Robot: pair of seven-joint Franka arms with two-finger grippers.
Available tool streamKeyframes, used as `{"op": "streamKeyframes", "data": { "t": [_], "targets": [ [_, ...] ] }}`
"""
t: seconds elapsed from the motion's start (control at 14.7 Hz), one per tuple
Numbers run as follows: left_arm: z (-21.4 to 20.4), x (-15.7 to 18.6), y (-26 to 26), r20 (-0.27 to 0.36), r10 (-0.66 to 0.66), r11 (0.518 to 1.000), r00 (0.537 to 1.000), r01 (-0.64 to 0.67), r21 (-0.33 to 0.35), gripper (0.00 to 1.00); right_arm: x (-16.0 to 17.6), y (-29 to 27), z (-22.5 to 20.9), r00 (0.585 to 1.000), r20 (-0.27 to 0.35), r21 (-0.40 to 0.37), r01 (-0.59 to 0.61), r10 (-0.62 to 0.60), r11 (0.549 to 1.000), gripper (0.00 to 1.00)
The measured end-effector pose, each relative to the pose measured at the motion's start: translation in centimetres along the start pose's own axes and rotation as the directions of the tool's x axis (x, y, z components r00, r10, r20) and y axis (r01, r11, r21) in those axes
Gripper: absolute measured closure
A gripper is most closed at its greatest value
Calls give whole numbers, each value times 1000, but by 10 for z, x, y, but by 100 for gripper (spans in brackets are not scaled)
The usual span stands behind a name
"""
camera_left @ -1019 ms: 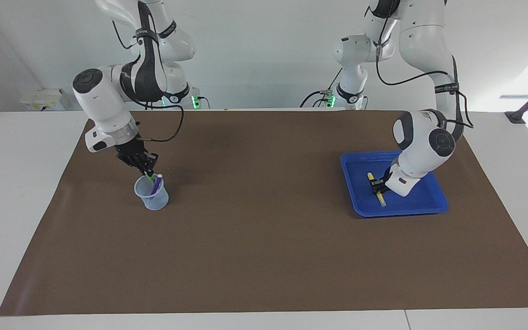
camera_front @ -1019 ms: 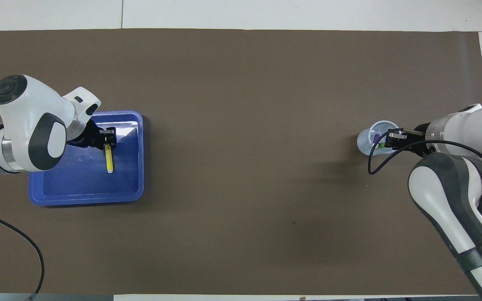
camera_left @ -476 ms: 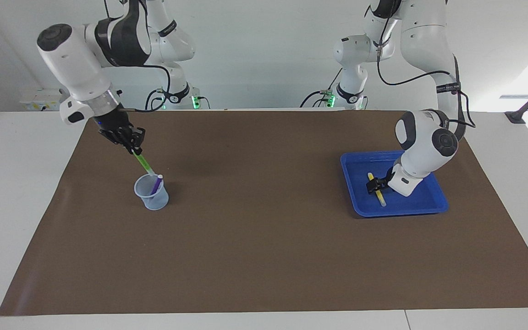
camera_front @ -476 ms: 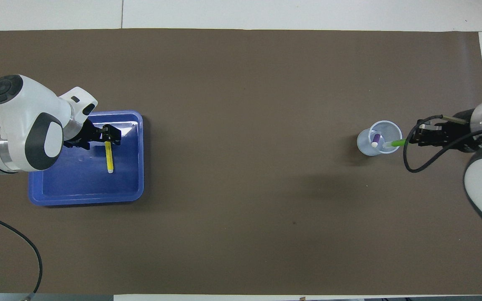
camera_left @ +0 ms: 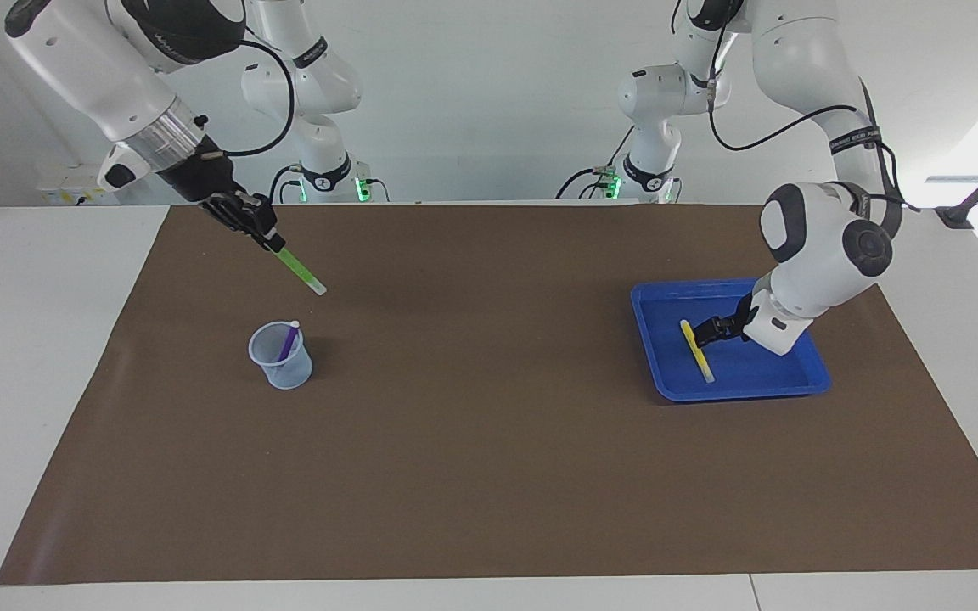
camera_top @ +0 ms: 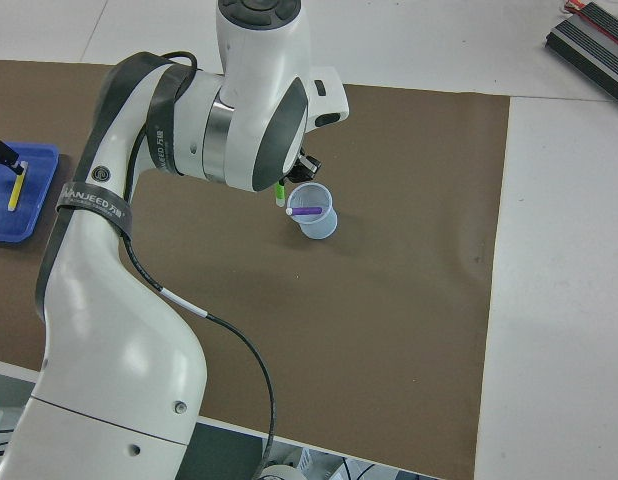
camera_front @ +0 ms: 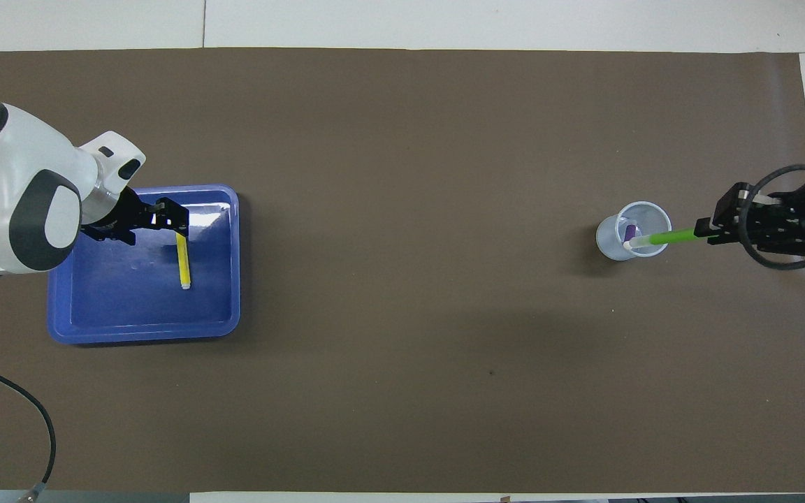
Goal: Right arm passes pens to left for tray arrangement
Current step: 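Carry the green pen toward center while the left gripper approaches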
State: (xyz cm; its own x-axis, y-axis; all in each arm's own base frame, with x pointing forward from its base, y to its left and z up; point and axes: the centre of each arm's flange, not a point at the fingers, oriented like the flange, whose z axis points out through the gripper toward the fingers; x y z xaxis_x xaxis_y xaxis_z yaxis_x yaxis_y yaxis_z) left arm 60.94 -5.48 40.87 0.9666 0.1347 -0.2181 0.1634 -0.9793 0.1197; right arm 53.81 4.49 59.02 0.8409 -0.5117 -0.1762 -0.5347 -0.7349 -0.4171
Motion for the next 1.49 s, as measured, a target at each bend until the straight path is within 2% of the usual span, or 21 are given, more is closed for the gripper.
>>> {"op": "streamKeyframes", "data": {
  "t": [0.14, 0.27, 0.41, 0.54, 0.68, 0.88, 0.95, 1.09, 1.36, 1.49],
  "targets": [
    [-41, -9, 16, 24, -119, 990, 993, 121, -74, 0, -21, -43, 18, 996, 11, 88, -92, 91, 992, 82],
    [-78, -19, 34, 60, -274, 945, 960, 280, -169, 0, -39, -73, 27, 988, 51, 158, -155, 149, 975, 82],
    [-109, -33, 50, 106, -427, 863, 898, 440, -249, 0, -58, -96, 32, 979, 103, 193, -195, 178, 962, 82],
    [-135, -51, 66, 163, -546, 767, 822, 569, -296, 0, -78, -119, 36, 969, 122, 207, -236, 214, 949, 82],
    [-158, -70, 84, 219, -657, 653, 721, 690, -313, 0, -96, -137, 45, 963, 132, 213, -258, 234, 942, 82],
    [-183, -99, 127, 287, -792, 449, 539, 832, -325, 0, -107, -152, 59, 958, 137, 225, -278, 252, 934, 82],
    [-187, -108, 144, 311, -820, 383, 480, 865, -323, 0, -108, -155, 63, 956, 139, 229, -283, 257, 931, 82],
    [-187, -122, 177, 368, -844, 281, 390, 906, -316, 0, -110, -161, 69, 955, 141, 237, -288, 261, 928, 82],
    [-159, -137, 210, 556, -780, 150, 286, 949, -277, 0, -119, -178, 72, 952, 158, 251, -295, 262, 922, 82],
    [-140, -146, 216, 593, -764, 93, 255, 953, -290, 0, -126, -184, 74, 953, 161, 258, -293, 258, 920, 82]
  ]
}}
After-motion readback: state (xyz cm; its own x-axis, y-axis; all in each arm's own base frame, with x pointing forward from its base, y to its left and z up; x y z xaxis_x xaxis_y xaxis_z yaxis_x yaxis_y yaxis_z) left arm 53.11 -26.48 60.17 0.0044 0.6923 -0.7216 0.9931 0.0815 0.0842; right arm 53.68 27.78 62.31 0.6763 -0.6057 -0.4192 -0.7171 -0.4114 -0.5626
